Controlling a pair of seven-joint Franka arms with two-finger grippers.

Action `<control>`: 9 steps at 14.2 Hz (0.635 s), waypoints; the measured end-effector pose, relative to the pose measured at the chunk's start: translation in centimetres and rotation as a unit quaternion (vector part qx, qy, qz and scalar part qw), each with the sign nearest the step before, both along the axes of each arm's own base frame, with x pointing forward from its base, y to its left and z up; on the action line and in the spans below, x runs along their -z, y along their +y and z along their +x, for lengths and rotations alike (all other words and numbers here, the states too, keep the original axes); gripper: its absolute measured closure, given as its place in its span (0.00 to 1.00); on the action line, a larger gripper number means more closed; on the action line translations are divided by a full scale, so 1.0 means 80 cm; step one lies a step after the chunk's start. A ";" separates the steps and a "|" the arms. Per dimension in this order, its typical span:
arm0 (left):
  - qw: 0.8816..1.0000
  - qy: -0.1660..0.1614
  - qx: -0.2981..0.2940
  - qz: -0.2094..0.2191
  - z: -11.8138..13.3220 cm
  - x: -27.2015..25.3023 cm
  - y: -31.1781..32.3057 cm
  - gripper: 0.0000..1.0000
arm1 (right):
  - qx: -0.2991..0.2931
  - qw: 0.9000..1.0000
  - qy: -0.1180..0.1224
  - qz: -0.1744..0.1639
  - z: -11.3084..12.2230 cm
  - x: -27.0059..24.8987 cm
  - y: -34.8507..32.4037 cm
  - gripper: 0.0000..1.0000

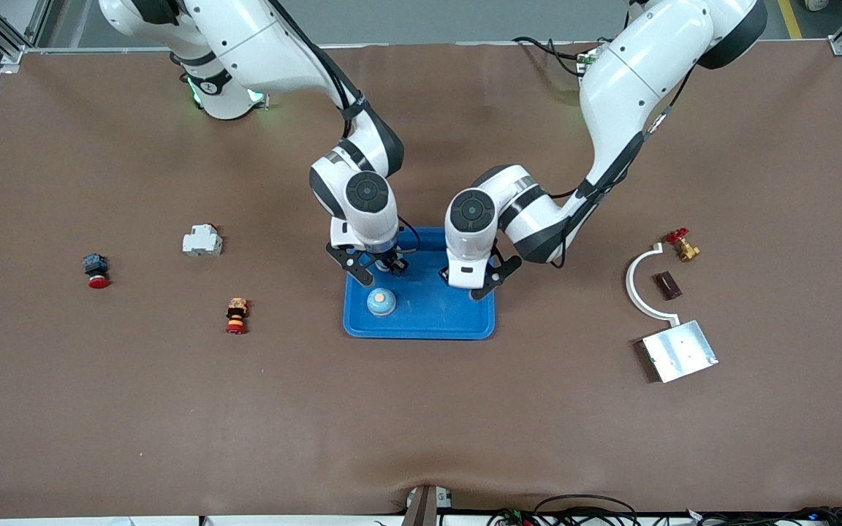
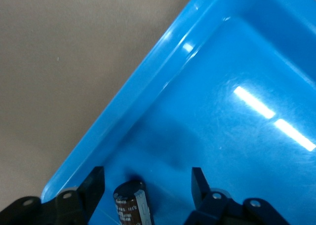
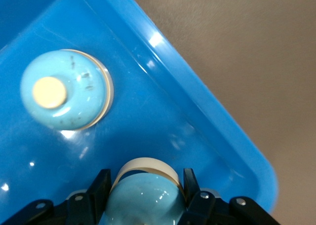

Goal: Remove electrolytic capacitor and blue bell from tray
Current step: 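Grasp the second capacitor with the left gripper while the right gripper lifts the bell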

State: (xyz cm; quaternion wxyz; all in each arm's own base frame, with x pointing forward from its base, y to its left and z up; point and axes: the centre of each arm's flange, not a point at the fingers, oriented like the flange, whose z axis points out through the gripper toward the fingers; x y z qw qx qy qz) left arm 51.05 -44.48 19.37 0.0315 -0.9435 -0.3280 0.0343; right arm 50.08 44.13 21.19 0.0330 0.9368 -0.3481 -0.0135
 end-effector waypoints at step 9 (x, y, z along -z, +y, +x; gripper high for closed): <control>1.000 0.009 0.018 0.001 -0.021 0.018 -0.022 0.64 | -0.180 0.983 0.032 0.011 0.126 -0.098 -0.213 0.36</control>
